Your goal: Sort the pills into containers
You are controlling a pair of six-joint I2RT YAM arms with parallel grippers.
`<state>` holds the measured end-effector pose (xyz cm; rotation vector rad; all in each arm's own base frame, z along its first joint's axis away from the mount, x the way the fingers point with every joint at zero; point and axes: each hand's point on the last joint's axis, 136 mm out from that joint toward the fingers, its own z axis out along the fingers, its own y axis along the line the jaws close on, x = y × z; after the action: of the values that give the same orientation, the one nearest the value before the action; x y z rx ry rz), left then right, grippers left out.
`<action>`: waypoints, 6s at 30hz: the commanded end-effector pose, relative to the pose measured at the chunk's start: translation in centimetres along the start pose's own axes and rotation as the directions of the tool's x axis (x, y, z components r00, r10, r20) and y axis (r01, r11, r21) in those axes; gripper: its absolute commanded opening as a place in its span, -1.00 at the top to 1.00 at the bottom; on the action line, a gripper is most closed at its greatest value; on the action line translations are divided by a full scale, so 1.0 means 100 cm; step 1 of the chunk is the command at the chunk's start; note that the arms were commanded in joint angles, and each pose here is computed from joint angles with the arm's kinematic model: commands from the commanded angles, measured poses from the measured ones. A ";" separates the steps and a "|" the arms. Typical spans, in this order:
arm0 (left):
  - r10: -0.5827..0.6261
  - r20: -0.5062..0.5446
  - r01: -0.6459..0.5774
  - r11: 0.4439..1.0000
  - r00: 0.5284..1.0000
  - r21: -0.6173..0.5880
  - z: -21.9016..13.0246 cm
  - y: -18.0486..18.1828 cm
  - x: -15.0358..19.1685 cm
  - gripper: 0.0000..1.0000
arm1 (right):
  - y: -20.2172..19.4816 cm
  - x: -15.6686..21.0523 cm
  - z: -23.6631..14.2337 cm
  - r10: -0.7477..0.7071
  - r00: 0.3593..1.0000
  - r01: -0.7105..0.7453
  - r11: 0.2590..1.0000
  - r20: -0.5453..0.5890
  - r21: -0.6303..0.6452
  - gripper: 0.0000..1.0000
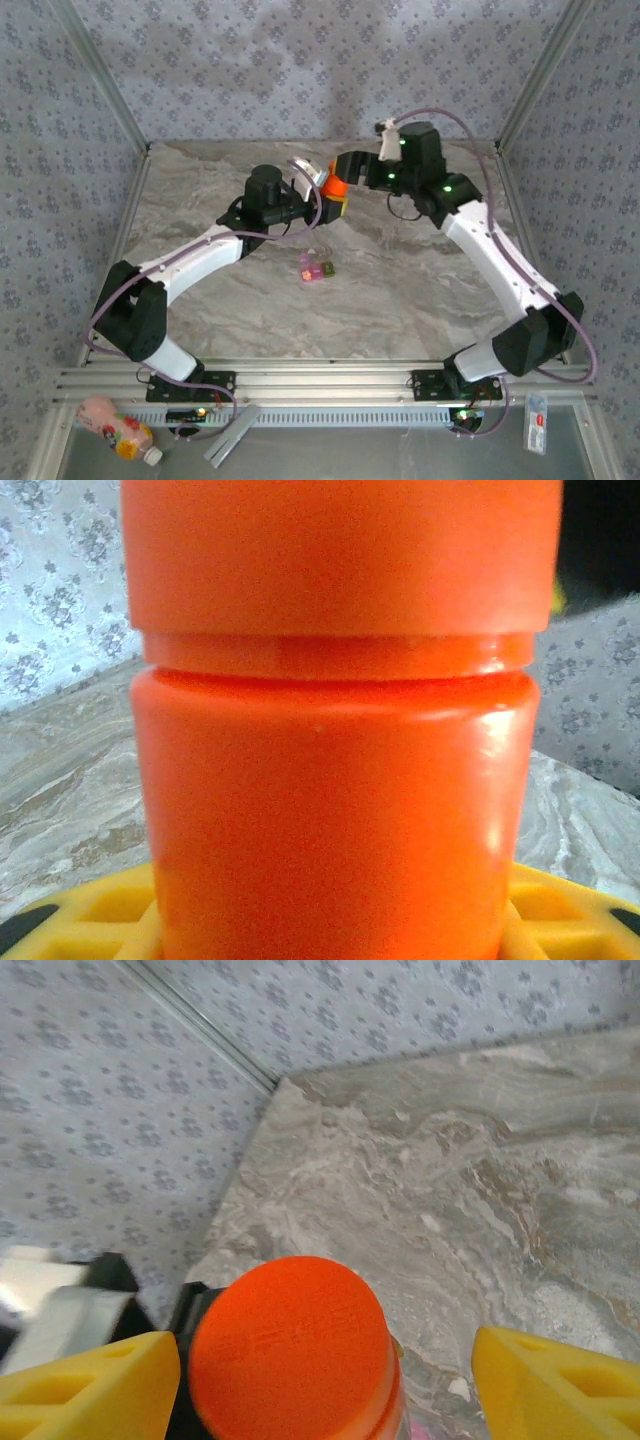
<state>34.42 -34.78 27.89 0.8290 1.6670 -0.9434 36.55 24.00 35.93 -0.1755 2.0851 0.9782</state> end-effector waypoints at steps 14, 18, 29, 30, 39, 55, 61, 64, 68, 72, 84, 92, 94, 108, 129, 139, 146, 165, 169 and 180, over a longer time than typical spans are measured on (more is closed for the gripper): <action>0.108 0.004 -0.105 0.956 0.994 0.274 -0.031 -0.038 -0.025 1.00 | 0.021 0.006 -0.044 -0.381 0.910 0.335 0.908 -0.164 -0.250 -0.57; 0.100 -0.013 -0.092 0.951 0.995 0.297 -0.031 -0.041 -0.021 1.00 | 0.023 0.005 -0.037 -0.388 0.905 0.336 0.903 -0.174 -0.267 -0.58; 0.096 -0.028 -0.082 0.945 0.995 0.317 -0.028 -0.045 -0.018 1.00 | 0.026 0.022 -0.010 -0.408 0.878 0.332 0.896 -0.250 -0.294 -0.55; 0.095 -0.030 -0.081 0.944 0.995 0.319 -0.027 -0.046 -0.017 1.00 | 0.025 0.022 -0.009 -0.404 0.879 0.328 0.898 -0.252 -0.294 -0.54; 0.094 -0.033 -0.078 0.942 0.995 0.325 -0.025 -0.048 -0.016 1.00 | 0.023 0.023 -0.004 -0.387 0.884 0.309 0.904 -0.261 -0.294 -0.41; 0.109 -0.005 -0.106 0.973 0.994 0.208 -0.019 -0.033 -0.024 1.00 | 0.011 0.051 0.020 -0.258 0.915 0.207 0.960 -0.311 -0.188 0.05; 0.121 0.026 -0.123 0.982 0.992 0.140 -0.015 -0.028 -0.027 1.00 | 0.006 0.053 0.041 -0.114 0.954 0.104 0.993 -0.276 -0.049 0.05; 0.138 0.029 -0.140 0.984 0.990 0.108 -0.011 -0.028 -0.026 1.00 | 0.007 0.057 0.050 -0.045 0.962 0.046 0.999 -0.270 -0.002 0.05; 0.143 0.052 -0.146 0.988 0.988 0.048 -0.008 -0.024 -0.028 1.00 | 0.009 0.053 0.060 -0.002 0.973 0.007 1.000 -0.232 0.021 0.05; 0.135 0.078 -0.137 0.990 0.988 0.015 -0.007 -0.019 -0.030 1.00 | 0.010 0.051 0.060 0.020 0.976 -0.012 0.999 -0.215 0.037 0.04; 0.120 0.067 -0.119 0.993 0.991 -0.017 -0.012 -0.009 -0.026 1.00 | 0.022 -0.015 -0.010 0.005 1.000 -0.006 0.994 -0.006 -0.113 -0.52; 0.122 0.076 -0.128 0.990 0.990 0.066 -0.029 -0.013 -0.028 1.00 | 0.023 -0.024 -0.052 -0.121 0.993 0.122 0.965 0.019 -0.232 -0.59; 0.115 0.063 -0.122 0.985 0.991 0.120 -0.033 -0.020 -0.028 1.00 | 0.024 -0.017 -0.053 -0.196 0.980 0.185 0.952 -0.021 -0.244 -0.58; 0.095 -0.011 -0.088 0.954 0.995 0.288 -0.038 -0.045 -0.023 1.00 | 0.026 0.007 -0.026 -0.373 0.905 0.310 0.908 -0.205 -0.283 -0.63; 0.091 -0.013 -0.083 0.952 0.996 0.295 -0.035 -0.045 -0.022 1.00 | 0.032 0.033 -0.002 -0.382 0.876 0.288 0.904 -0.296 -0.315 -0.11; 0.093 0.012 -0.094 0.977 0.996 0.191 -0.025 -0.031 -0.024 1.00 | 0.026 0.048 0.026 -0.234 0.920 0.175 0.963 -0.315 -0.207 0.08; 0.142 0.013 -0.142 0.989 0.990 0.045 -0.008 -0.023 -0.017 1.00 | 0.006 0.048 0.056 0.009 0.965 -0.004 1.000 -0.261 0.020 0.07; 0.146 0.003 -0.145 0.989 0.989 -0.025 0.001 -0.013 -0.009 1.00 | 0.013 -0.011 -0.001 0.049 0.998 -0.051 0.996 -0.036 -0.069 -0.66; 0.162 -0.010 -0.162 0.986 0.987 0.032 -0.005 -0.018 -0.010 1.00 | 0.011 -0.029 -0.041 0.010 0.999 -0.005 0.991 0.032 -0.130 -0.68; 0.134 -0.061 -0.107 0.940 0.989 0.323 -0.025 -0.055 -0.019 1.00 | 0.011 0.002 -0.047 -0.320 0.934 0.276 0.928 -0.157 -0.252 -0.61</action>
<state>31.38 -34.78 29.03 1.0794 1.6194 -1.0223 34.93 20.85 39.56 -0.5197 2.0146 1.0501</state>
